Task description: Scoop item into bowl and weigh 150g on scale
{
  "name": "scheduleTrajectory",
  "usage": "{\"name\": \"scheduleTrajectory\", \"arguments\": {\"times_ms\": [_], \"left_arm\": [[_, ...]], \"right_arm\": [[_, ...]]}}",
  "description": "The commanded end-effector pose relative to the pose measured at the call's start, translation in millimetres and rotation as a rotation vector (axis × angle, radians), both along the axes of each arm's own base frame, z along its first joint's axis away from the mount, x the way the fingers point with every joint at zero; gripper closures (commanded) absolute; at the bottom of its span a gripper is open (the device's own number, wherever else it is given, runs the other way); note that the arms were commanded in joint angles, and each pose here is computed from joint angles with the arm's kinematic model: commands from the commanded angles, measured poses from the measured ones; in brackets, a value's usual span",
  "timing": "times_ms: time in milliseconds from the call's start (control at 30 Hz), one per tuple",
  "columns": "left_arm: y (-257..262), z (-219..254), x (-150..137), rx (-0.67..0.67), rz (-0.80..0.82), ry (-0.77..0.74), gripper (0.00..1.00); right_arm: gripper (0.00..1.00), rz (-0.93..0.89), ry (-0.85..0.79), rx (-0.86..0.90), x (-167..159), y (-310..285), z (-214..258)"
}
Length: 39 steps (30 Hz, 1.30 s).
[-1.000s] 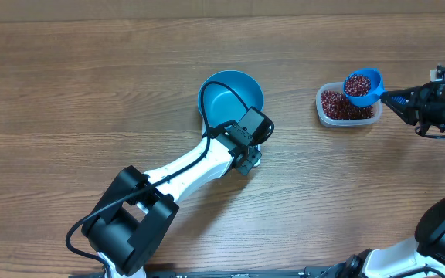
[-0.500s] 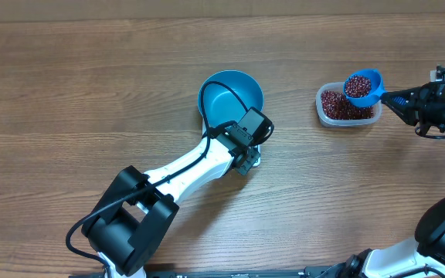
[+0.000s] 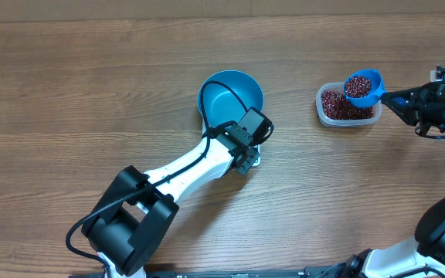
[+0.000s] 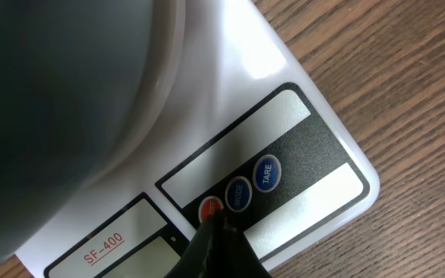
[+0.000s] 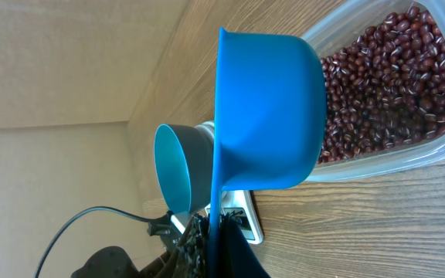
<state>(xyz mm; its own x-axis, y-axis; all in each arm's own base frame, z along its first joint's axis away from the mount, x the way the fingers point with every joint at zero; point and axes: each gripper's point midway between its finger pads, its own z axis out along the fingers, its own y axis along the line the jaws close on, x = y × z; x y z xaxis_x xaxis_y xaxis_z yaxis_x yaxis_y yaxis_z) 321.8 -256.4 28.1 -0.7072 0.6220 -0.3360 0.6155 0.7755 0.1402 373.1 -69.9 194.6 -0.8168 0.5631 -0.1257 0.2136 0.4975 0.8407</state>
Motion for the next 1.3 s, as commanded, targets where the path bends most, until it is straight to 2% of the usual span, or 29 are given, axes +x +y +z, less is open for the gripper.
{"name": "scheduleTrajectory", "arguments": {"times_ms": [0, 600, 1267], "left_arm": [[-0.9, 4.8, 6.9, 0.006, -0.019, -0.023, 0.96], [-2.1, 3.8, 7.7, 0.007, -0.035, -0.026, 0.96], [-10.7, 1.6, 2.2, 0.0, -0.155, -0.006, 0.96]], "right_arm": [[0.96, 0.01, -0.02, 0.011, 2.0, 1.0, 1.8], [0.96, 0.006, -0.007, -0.01, 1.4, -1.2, -1.8], [0.96, 0.006, -0.007, -0.009, 1.3, -1.2, -1.9]]}}
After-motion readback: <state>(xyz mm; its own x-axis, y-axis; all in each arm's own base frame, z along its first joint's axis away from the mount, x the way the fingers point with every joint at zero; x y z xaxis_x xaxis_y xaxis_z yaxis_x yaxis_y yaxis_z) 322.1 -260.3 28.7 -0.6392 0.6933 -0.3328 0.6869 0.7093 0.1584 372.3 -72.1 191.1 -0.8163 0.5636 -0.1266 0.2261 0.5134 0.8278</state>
